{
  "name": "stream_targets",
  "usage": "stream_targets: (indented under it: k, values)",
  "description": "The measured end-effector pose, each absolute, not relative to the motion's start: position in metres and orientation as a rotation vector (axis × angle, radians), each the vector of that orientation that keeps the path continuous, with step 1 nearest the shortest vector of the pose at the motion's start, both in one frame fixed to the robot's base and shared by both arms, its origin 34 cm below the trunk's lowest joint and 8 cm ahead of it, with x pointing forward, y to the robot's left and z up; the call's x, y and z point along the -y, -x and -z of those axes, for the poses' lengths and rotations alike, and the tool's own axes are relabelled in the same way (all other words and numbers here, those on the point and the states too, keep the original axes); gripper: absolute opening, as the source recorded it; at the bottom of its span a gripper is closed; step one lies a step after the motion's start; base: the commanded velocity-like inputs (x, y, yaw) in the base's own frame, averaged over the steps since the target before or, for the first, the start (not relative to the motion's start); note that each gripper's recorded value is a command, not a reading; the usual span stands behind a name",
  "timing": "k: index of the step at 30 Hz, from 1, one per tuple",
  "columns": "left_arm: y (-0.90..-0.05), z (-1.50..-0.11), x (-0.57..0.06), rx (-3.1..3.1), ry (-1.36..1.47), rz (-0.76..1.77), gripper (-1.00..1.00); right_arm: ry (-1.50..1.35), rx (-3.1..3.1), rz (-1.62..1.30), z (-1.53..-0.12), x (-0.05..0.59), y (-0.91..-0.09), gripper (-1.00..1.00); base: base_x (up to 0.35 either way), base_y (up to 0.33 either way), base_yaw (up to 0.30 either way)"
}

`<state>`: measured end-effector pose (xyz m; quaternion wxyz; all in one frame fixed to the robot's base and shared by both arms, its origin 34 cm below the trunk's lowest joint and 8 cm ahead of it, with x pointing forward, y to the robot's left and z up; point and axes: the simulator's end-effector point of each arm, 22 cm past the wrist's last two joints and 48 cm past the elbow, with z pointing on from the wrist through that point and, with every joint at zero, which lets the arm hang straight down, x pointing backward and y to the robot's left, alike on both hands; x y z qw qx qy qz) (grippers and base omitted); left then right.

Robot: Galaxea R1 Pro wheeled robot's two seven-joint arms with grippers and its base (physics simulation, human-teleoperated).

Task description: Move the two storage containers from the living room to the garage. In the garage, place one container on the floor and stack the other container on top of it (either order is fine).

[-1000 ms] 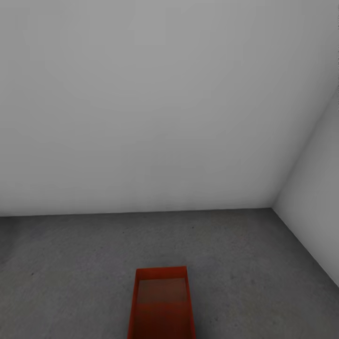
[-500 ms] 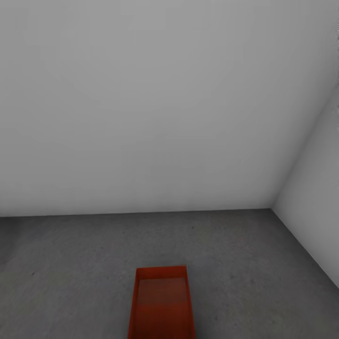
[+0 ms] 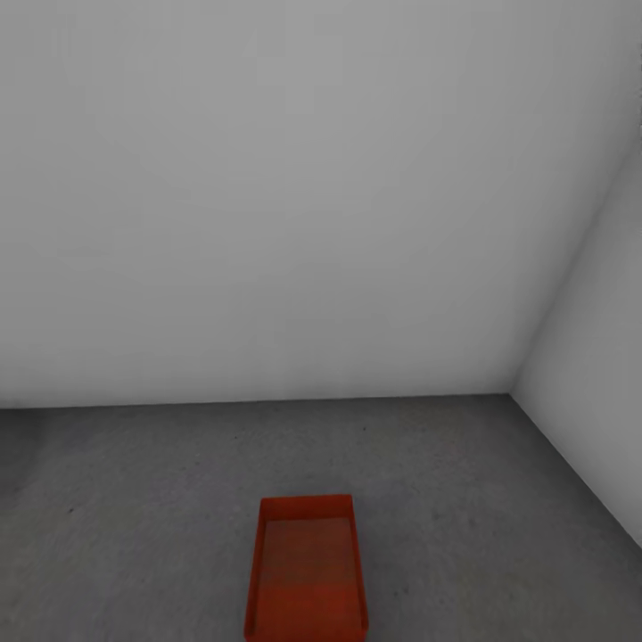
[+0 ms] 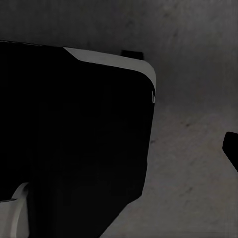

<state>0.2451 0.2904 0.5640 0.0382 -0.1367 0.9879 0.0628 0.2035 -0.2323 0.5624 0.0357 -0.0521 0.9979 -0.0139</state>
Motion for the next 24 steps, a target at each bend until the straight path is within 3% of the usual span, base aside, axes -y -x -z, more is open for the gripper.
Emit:
stream_targets:
  k: [24]
  values:
    - [-0.26, -0.569, -0.29, -2.993, 0.418, -0.18, 1.0, 0.158, -3.022, 0.037, -0.566, 0.228, -0.22, 1.0, 0.0, 0.0, 0.0]
